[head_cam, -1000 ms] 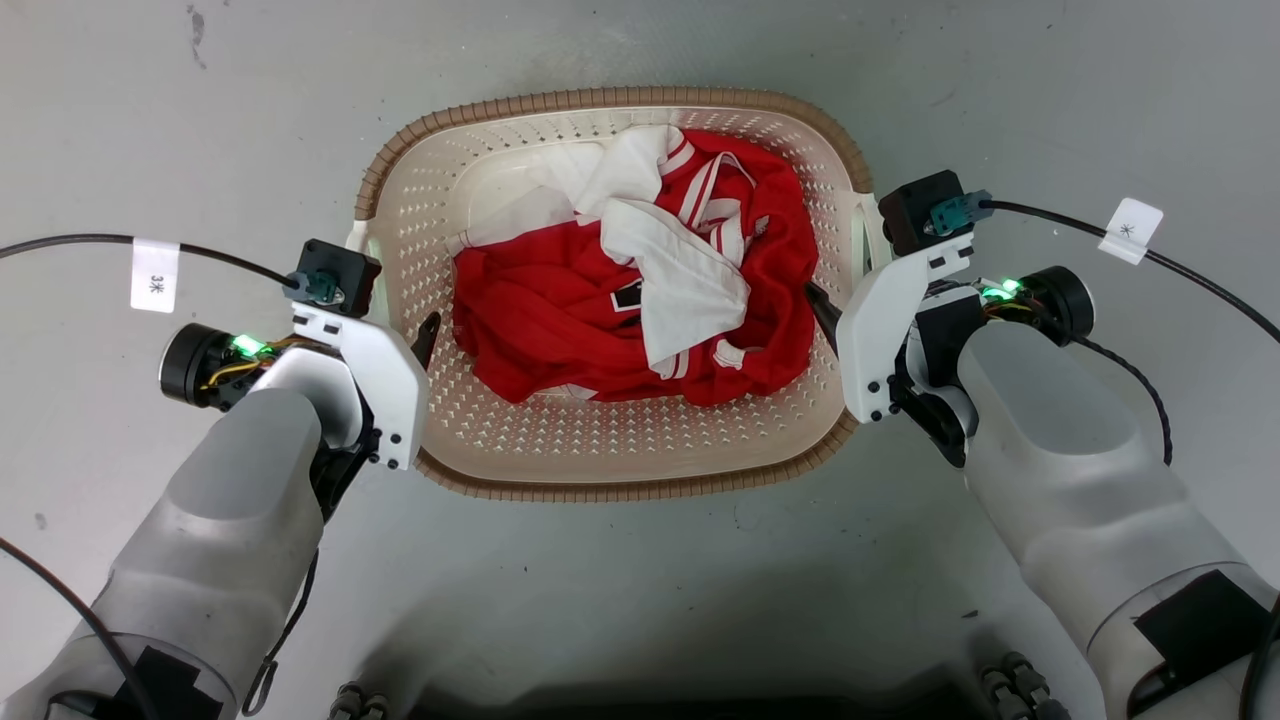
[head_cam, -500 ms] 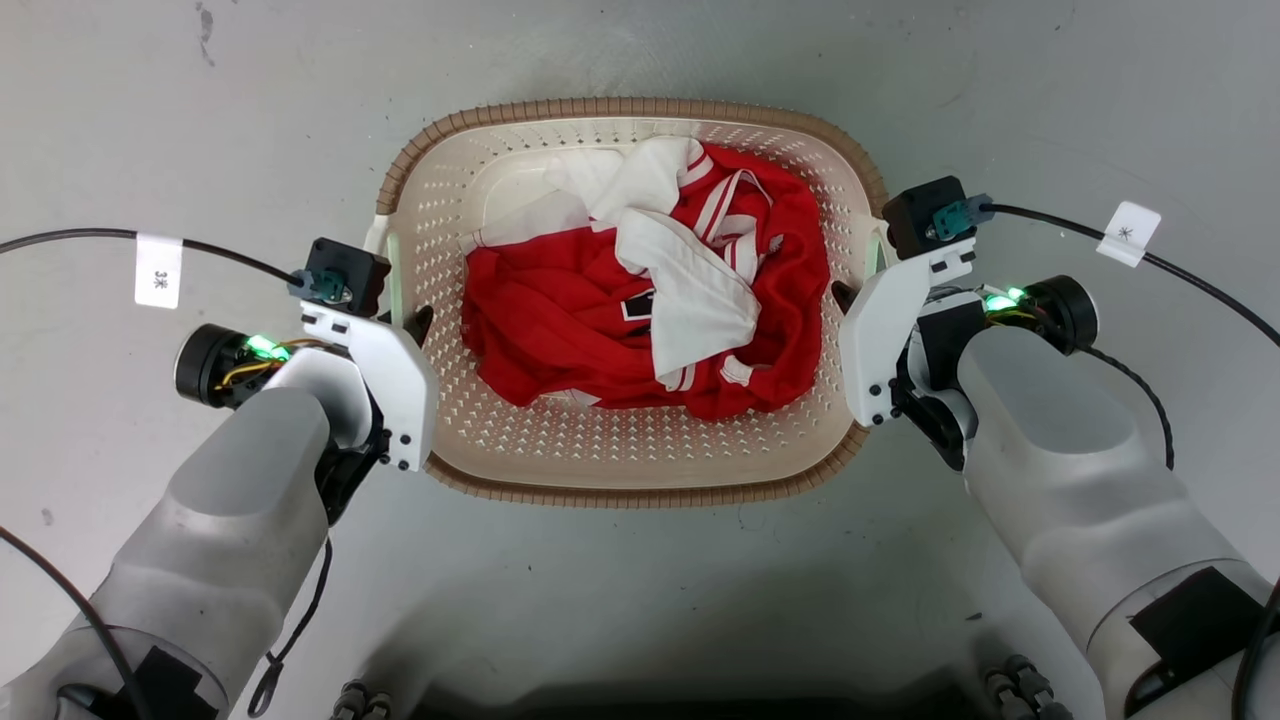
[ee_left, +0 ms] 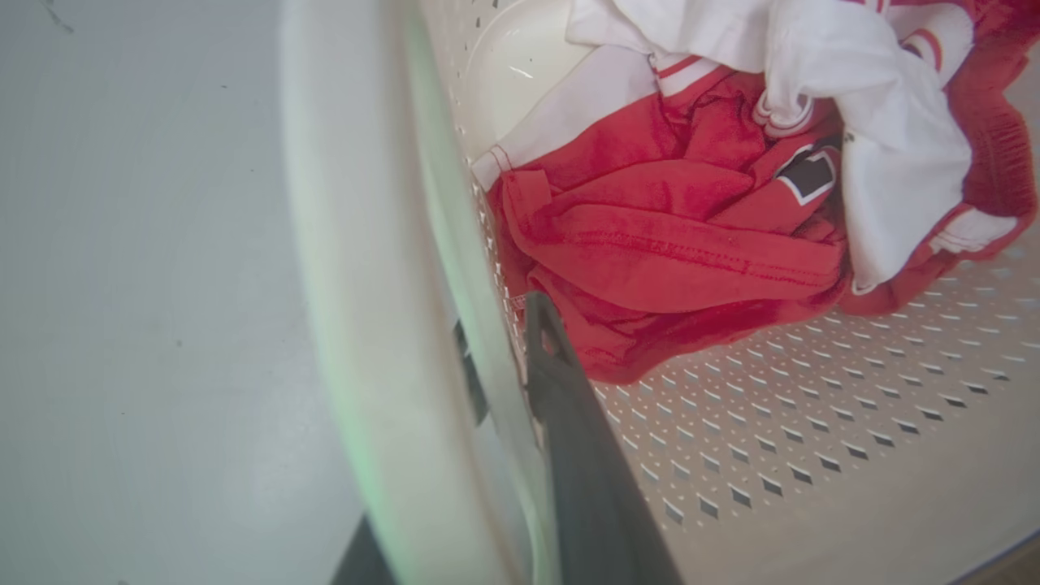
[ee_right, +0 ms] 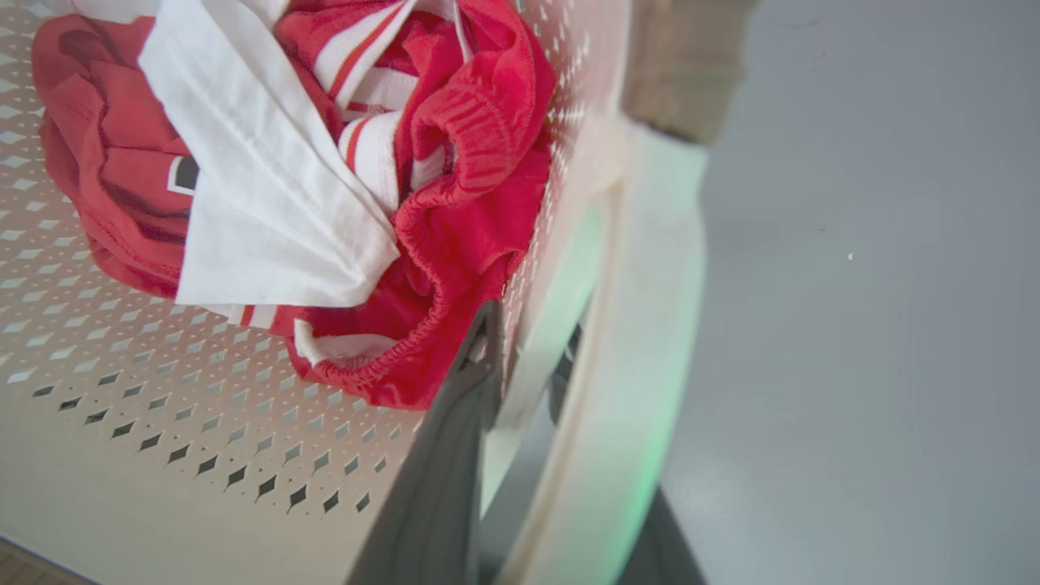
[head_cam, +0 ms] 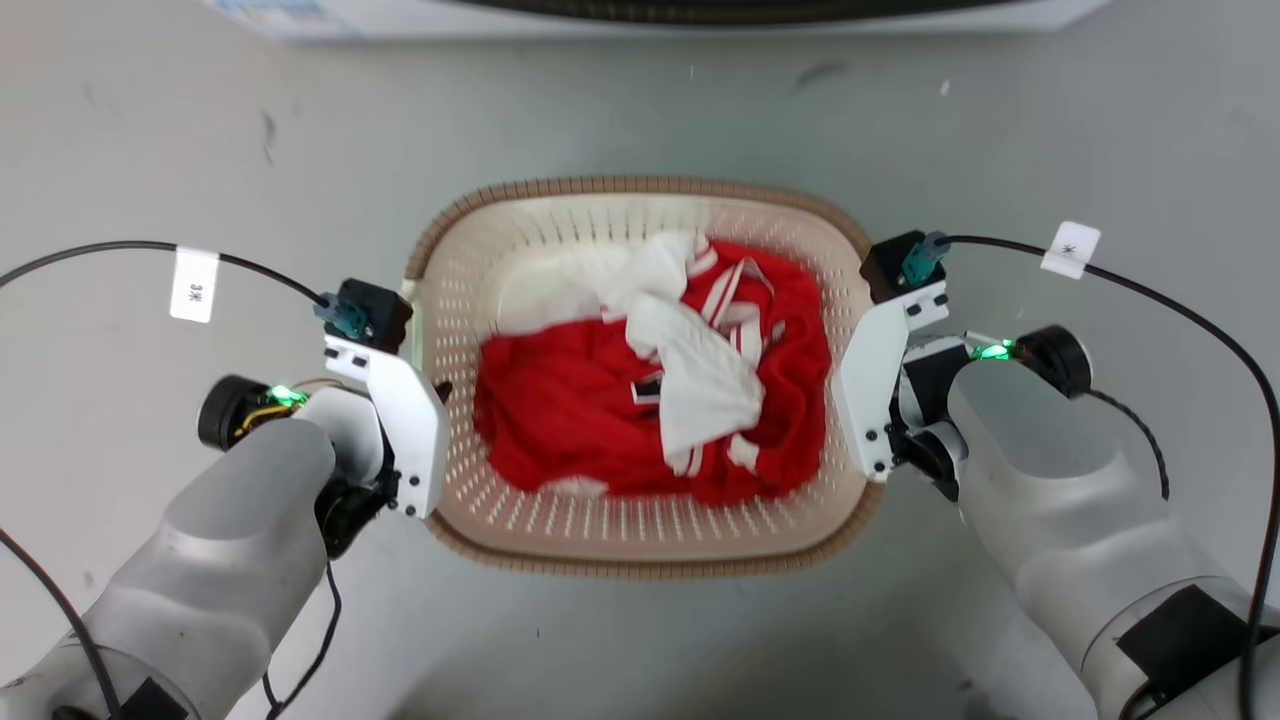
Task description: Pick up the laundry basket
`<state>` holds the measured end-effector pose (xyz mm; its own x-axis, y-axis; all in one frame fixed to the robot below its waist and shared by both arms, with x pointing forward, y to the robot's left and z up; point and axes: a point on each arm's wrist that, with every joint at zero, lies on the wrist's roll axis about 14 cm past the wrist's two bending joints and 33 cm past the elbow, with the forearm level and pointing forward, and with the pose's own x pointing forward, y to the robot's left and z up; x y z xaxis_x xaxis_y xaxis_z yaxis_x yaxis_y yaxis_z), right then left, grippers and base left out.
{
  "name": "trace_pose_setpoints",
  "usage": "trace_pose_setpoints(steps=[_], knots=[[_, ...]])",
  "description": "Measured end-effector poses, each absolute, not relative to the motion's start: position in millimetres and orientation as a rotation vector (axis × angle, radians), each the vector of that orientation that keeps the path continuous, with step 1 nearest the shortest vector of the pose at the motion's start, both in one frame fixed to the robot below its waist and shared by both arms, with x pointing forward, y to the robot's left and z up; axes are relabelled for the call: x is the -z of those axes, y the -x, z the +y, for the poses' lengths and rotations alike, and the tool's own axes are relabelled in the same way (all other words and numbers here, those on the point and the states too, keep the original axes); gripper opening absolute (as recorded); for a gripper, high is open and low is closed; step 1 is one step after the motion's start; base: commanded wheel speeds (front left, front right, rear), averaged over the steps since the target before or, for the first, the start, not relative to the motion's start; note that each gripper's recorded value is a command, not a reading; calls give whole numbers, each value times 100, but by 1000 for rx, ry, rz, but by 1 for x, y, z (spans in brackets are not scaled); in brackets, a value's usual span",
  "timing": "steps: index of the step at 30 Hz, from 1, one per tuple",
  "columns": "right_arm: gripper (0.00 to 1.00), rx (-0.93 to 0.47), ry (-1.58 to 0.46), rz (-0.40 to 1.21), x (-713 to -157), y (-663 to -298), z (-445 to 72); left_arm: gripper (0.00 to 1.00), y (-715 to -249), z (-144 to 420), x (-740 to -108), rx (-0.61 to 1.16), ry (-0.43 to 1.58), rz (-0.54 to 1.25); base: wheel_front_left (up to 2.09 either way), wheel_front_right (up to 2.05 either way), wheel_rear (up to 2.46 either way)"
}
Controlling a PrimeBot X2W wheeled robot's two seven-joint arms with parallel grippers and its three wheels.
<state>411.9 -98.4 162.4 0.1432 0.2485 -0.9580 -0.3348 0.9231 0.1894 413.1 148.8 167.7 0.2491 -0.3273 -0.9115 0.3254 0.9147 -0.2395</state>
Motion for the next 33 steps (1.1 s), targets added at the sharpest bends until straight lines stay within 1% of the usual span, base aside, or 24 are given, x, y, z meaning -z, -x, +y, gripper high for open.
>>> trace_pose_setpoints(steps=[3, 7, 12, 13, 16, 17, 22, 26, 29, 33], knots=[[0, -416, 105, 1400, -188, -409, -102, 0, -412, 145, -196, 466, 8, 1254, 0, 0, 0], [0, -413, 122, 1426, -210, -404, -104, 0, -403, 144, -218, 479, 21, 1284, 0, 0, 0], [0, -426, 167, 1416, -252, -405, -101, 0, -398, 148, -259, 503, -7, 1283, 0, 0, 0], [0, -426, 182, 1434, -265, -397, -102, 0, -384, 147, -273, 526, -12, 1324, 0, 0, 0], [0, -418, 188, 1448, -278, -390, -104, 0, -377, 147, -287, 532, -4, 1333, 0, 0, 0], [0, -410, 191, 1426, -294, -392, -105, 0, -379, 149, -304, 534, -13, 1309, 0, 0, 0], [0, -406, 203, 1379, -322, -393, -103, 0, -376, 154, -329, 526, -30, 1273, 0, 0, 0], [0, -410, 203, 1375, -338, -380, -102, 0, -360, 156, -343, 524, -30, 1286, 0, 0, 0], [0, -403, 206, 1355, -352, -377, -103, 0, -353, 156, -354, 525, -31, 1276, 0, 0, 0], [0, -395, 254, 1366, -364, -367, -108, 0, -337, 155, -363, 539, -40, 1308, 0, 0, 0]])
